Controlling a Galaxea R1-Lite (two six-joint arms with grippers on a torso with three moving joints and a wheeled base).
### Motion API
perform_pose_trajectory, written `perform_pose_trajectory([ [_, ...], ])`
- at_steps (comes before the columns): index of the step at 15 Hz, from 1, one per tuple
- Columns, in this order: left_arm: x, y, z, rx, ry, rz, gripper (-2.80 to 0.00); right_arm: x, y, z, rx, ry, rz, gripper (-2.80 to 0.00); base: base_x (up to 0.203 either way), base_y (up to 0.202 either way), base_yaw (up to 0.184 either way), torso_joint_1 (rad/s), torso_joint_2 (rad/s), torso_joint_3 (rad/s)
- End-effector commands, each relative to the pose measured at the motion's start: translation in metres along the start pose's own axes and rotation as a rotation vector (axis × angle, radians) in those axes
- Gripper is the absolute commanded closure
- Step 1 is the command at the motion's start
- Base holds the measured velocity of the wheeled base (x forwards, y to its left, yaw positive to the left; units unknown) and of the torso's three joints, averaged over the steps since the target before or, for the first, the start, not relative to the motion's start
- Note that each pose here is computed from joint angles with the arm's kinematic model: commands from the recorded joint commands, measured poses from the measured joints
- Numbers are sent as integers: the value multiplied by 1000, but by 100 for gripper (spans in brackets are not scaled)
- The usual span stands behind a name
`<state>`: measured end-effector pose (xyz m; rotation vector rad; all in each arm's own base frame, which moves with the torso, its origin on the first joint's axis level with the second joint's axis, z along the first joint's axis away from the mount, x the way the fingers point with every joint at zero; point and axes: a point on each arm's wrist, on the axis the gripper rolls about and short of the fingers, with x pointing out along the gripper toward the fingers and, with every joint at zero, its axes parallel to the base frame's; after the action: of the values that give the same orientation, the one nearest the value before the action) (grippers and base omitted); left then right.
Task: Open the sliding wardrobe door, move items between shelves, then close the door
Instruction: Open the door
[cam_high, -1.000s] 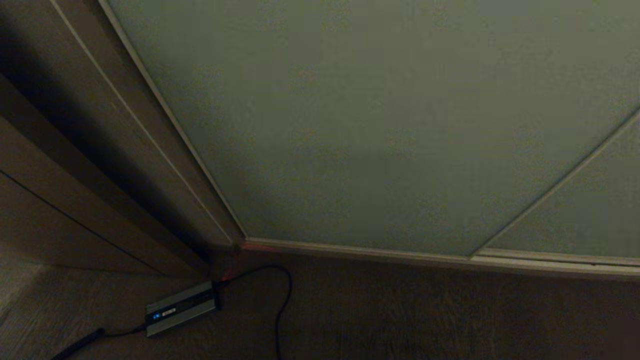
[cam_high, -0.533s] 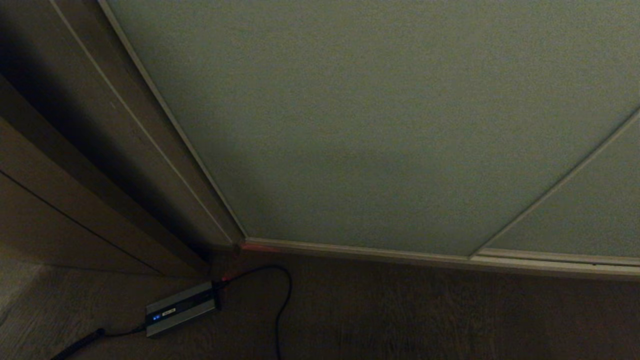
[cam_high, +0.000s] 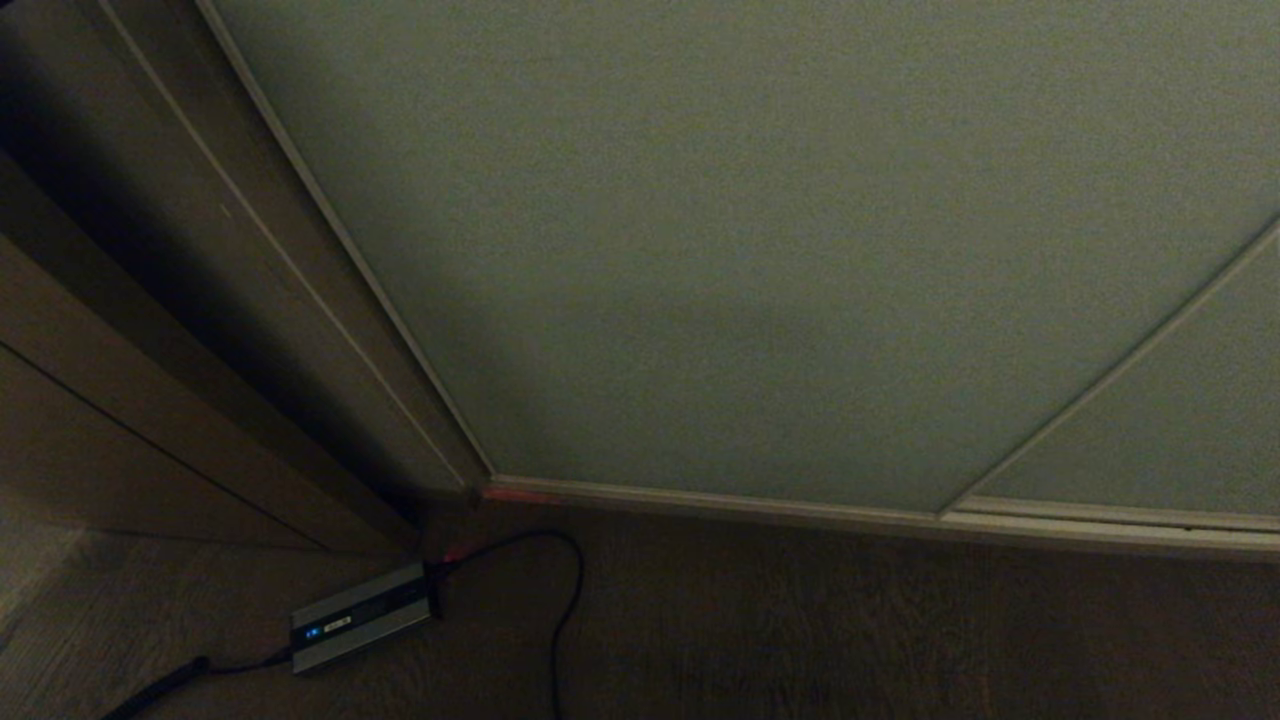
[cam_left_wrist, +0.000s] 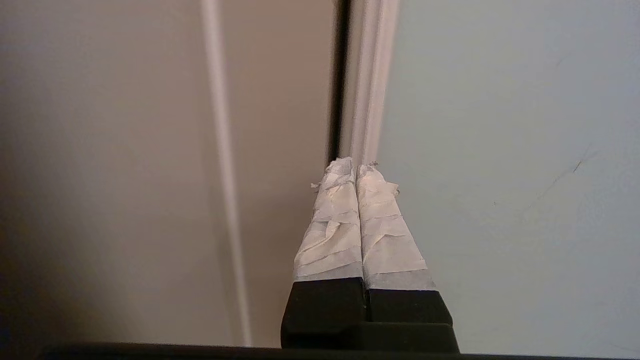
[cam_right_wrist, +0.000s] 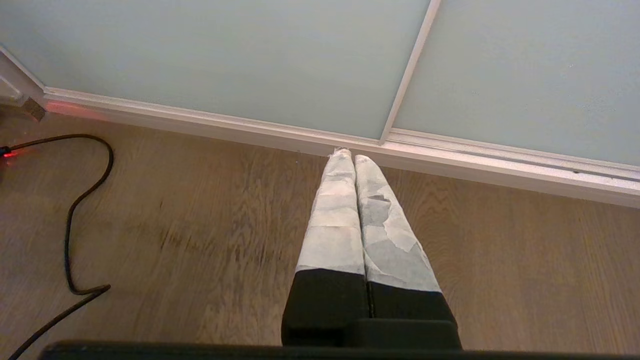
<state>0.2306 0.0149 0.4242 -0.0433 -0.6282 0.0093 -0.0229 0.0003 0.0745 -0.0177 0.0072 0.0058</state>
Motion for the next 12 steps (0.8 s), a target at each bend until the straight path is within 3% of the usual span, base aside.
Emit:
perform_pose_trajectory([
  [1, 9, 1, -11, -2, 20, 0, 0, 0, 0, -1, -1, 3, 2, 0, 0, 0, 0, 0, 0, 0],
  [12, 34, -5, -25, -1, 9, -14, 0, 0, 0, -1, -1, 3, 0, 0, 0, 0, 0, 0, 0, 0],
])
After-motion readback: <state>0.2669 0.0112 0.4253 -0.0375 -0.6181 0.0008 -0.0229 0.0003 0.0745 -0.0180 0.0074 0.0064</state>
